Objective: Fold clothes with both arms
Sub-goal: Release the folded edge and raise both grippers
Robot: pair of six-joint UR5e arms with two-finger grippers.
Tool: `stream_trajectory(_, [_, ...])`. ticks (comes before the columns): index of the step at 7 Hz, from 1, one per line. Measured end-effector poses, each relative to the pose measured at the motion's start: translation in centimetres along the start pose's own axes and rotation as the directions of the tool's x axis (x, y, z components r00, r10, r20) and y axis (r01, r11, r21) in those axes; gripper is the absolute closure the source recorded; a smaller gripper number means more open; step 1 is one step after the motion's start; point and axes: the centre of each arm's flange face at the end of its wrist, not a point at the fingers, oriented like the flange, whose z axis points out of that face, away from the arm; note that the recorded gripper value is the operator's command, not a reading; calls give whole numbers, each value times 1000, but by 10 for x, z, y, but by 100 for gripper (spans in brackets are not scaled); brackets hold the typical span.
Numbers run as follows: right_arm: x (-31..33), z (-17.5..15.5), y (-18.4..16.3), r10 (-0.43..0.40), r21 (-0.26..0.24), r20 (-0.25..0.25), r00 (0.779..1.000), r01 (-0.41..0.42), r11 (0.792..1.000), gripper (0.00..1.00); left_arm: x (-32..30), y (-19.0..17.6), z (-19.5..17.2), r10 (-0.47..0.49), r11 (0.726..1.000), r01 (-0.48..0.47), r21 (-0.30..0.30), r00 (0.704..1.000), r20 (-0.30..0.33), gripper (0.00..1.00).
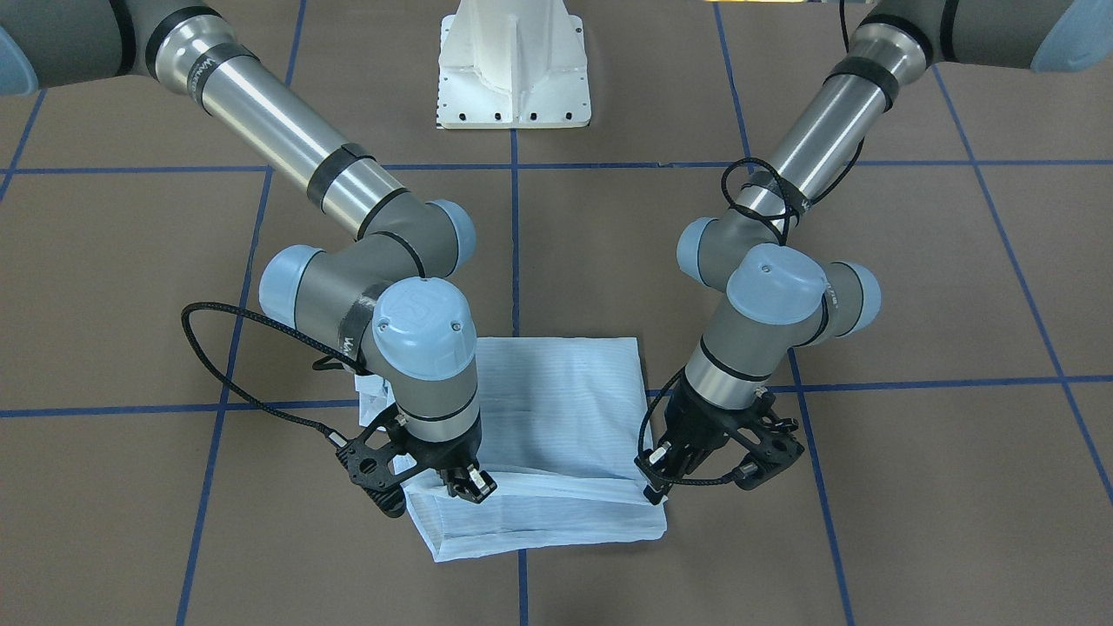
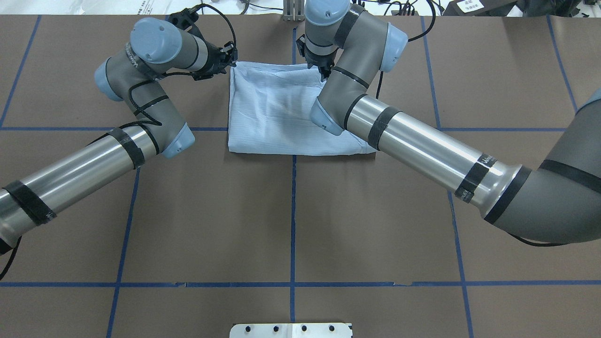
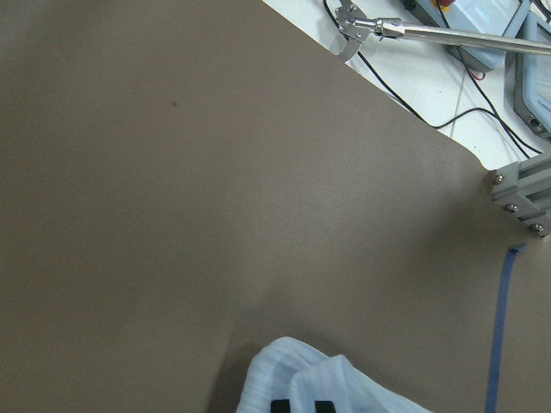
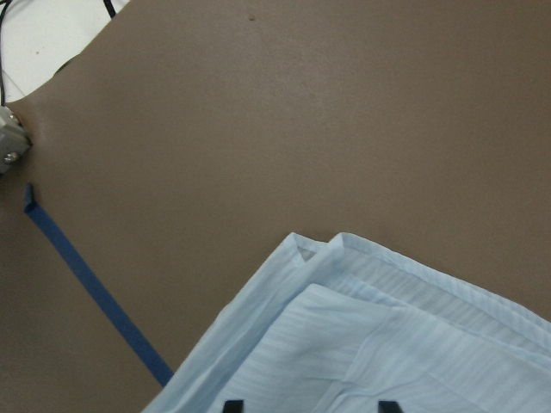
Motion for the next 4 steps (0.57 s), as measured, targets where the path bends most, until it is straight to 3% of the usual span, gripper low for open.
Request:
stream_trajectory(3, [-5, -16, -26, -50, -31, 15, 999, 50, 998, 1, -7, -17, -14, 28, 1000, -28, 11, 999, -26, 37])
stream_trajectory(4, [8, -21, -27, -78, -52, 24, 997, 79, 996, 1, -24, -15, -26, 87, 996, -87, -13, 996, -35, 37])
